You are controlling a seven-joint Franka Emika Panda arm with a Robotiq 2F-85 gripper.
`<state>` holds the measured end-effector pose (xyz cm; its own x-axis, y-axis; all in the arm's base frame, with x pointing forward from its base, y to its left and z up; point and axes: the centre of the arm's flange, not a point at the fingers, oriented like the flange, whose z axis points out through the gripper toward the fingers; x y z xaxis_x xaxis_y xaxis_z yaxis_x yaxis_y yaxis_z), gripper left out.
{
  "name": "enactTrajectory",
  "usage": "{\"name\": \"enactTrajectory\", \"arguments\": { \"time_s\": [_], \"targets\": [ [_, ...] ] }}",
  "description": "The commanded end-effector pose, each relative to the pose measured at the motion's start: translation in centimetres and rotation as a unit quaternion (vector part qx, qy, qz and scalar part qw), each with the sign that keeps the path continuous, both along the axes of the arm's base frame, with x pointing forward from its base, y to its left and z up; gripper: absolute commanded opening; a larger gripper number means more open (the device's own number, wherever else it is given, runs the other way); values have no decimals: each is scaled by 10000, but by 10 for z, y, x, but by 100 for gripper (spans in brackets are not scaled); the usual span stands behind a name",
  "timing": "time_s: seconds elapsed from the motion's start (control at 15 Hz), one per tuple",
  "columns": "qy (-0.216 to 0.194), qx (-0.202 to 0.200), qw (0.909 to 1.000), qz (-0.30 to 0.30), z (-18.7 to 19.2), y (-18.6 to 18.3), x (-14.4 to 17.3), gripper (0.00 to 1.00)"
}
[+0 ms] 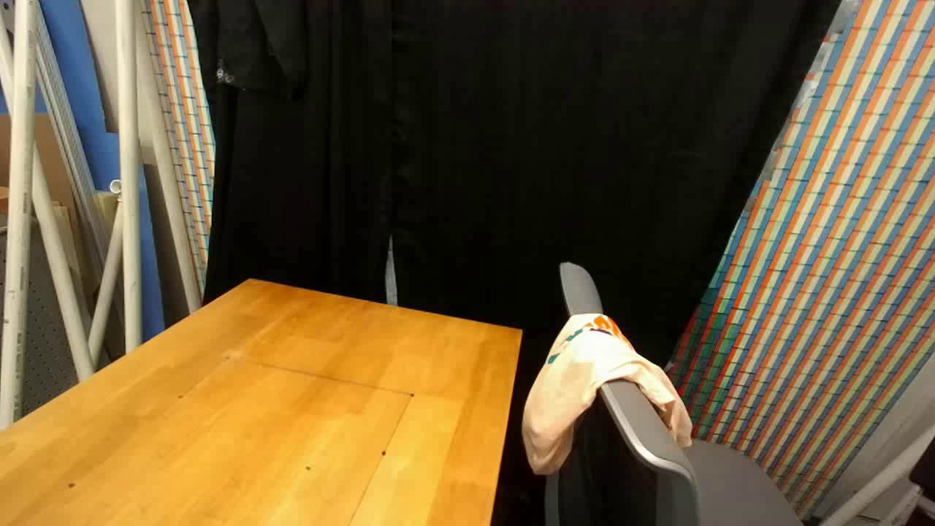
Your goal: Put the peach shirt on the table
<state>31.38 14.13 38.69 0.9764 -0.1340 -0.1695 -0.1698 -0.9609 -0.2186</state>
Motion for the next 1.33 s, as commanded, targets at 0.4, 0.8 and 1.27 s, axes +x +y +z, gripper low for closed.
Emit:
{"name": "enactTrajectory", "arguments": {
  "time_s": [0.4, 0.8, 1.27],
  "targets": [
    [-16, 5, 10000, 1, 1, 0, 0, 100],
    [-511, -903, 9945, 157, 27, -7, 31, 100],
    [-1769, -1179, 9609, 1777, 152, 35, 73, 100]
  ]
}}
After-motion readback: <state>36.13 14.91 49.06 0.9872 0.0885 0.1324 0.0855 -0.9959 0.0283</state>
